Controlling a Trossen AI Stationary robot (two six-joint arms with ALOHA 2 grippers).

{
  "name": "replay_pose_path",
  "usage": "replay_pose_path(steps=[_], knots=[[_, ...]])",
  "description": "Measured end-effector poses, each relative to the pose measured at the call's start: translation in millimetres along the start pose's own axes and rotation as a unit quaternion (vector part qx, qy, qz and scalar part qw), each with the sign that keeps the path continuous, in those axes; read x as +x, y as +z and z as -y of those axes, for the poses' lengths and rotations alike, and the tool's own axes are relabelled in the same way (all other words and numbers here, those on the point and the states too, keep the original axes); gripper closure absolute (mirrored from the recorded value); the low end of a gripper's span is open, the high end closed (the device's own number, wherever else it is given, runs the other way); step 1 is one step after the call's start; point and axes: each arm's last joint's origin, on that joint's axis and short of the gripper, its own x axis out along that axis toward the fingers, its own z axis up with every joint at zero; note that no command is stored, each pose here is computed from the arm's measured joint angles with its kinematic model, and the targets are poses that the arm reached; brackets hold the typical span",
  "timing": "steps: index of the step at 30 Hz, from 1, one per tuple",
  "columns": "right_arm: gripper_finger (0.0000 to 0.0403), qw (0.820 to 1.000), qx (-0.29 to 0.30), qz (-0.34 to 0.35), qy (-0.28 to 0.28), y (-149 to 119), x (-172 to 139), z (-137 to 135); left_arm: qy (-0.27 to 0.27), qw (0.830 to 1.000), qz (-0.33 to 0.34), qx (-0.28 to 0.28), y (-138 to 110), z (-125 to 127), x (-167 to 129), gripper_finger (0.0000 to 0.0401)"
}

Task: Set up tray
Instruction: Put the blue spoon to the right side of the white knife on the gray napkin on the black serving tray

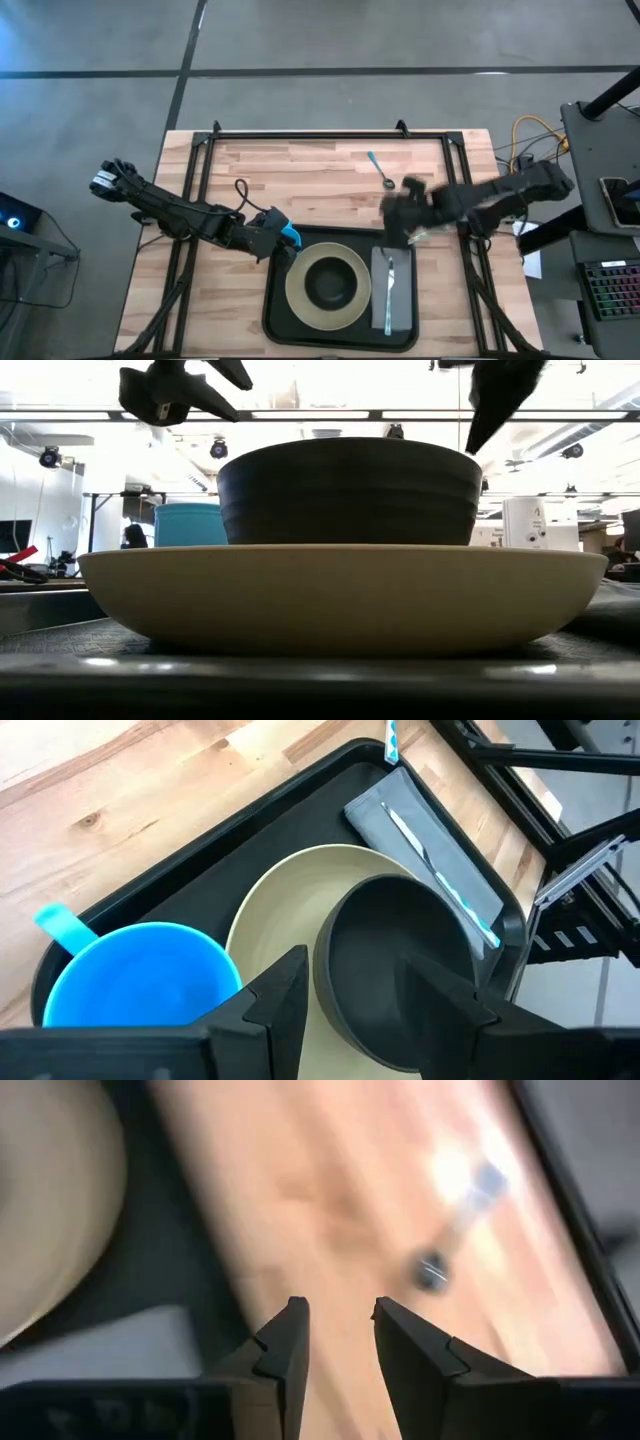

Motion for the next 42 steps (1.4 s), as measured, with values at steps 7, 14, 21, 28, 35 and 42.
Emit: replay_pose_path(steps=[7, 14, 21, 28, 35, 42], knots=[[0.0301, 0.969, 0.214, -0.096, -0.079, 16, 44, 93, -0.021, 1.000, 0.013, -0.005, 2, 4, 0, 0.0270], [0.0304, 0.954, 0.249, -0.161, -0.041, 19, 106, 143, -0.020, 1.000, 0.013, 0.013, 2, 4, 0, 0.0270], [0.0321, 0.943, 0.254, -0.216, -0.016, 21, 171, 171, 0.003, 0.999, 0.034, 0.010, 21, -7, 5, 0.0270], [0.0334, 0.946, 0.210, -0.245, -0.006, 31, 202, 172, 0.025, 0.998, 0.059, -0.019, 41, -21, 8, 0.0270], [0.0309, 0.950, 0.218, -0.223, 0.032, 38, 210, 177, 0.035, 0.997, 0.065, -0.028, 48, -26, 10, 0.0270], [0.0274, 0.941, 0.237, -0.240, 0.035, 33, 225, 184, 0.047, 0.996, 0.067, -0.033, 52, -31, 11, 0.0270]])
